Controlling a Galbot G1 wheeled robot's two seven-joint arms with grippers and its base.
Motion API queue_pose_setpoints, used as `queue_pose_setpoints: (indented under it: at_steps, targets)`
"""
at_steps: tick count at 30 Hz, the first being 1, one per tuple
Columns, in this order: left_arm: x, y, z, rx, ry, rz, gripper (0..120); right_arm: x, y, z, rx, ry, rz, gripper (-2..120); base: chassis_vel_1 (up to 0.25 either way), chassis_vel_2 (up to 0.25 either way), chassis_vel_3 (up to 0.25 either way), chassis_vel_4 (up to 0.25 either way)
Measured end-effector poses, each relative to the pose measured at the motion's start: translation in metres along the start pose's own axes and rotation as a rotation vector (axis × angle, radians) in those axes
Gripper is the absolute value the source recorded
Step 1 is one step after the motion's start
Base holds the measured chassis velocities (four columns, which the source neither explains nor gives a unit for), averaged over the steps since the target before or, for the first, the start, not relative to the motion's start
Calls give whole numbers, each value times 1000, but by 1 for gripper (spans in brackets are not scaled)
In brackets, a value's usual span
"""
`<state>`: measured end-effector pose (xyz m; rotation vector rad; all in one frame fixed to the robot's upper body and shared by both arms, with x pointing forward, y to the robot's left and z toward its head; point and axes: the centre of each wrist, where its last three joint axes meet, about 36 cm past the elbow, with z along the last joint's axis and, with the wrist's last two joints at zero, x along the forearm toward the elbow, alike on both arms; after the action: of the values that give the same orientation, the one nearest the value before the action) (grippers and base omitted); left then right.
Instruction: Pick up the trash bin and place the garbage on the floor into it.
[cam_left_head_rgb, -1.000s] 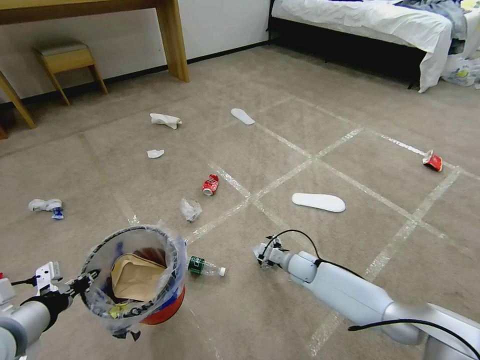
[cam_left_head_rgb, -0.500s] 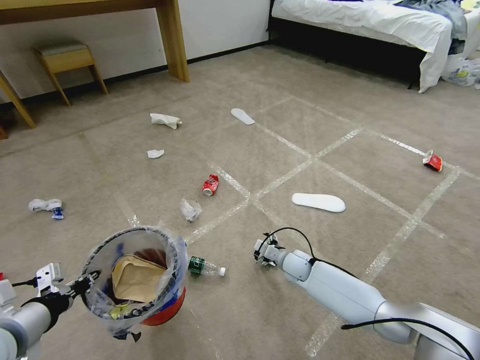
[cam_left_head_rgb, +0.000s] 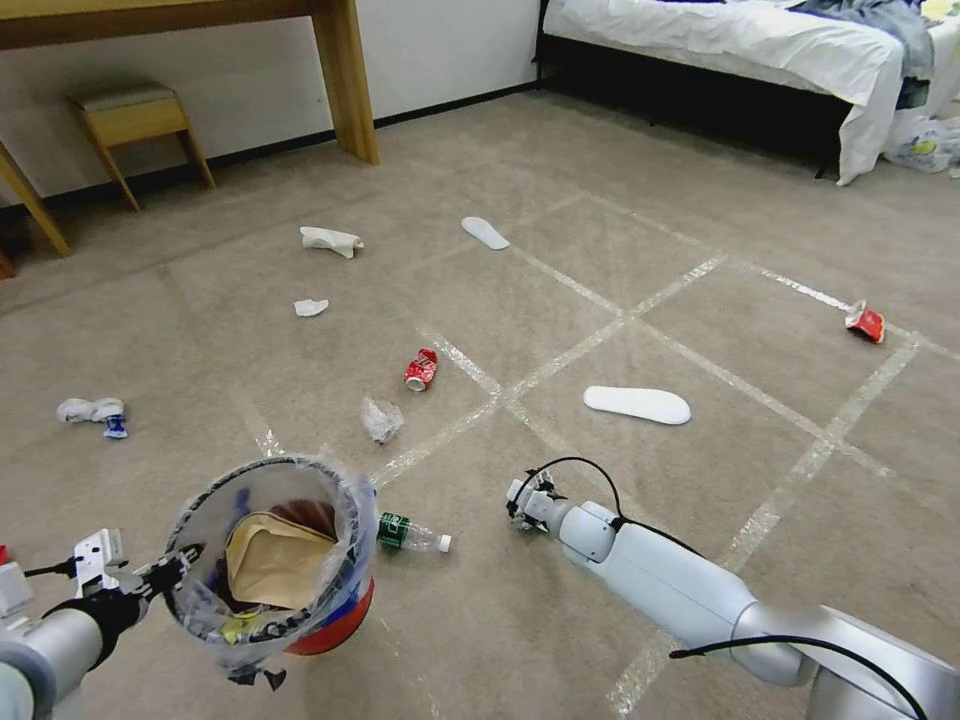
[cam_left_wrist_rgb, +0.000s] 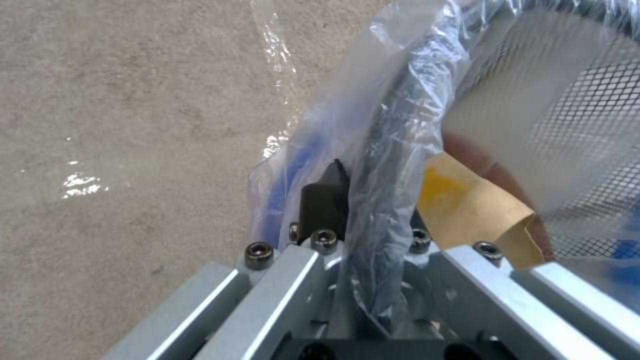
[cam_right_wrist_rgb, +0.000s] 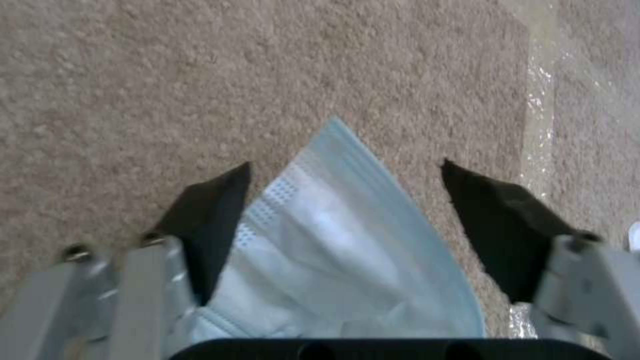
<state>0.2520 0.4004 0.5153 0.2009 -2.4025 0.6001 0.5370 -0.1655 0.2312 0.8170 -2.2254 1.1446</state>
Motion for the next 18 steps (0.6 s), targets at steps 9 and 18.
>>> queue_pose_setpoints:
  at_steps: [9,18]
  targets:
    - [-1,1,0,-2,0,-1,1,2,-2,8,-5,7,4,40,0,0,0,0]
    - [-4,1,1,0,4,2,1,10,-8,24,-15,20,17,9,0,0,0,0]
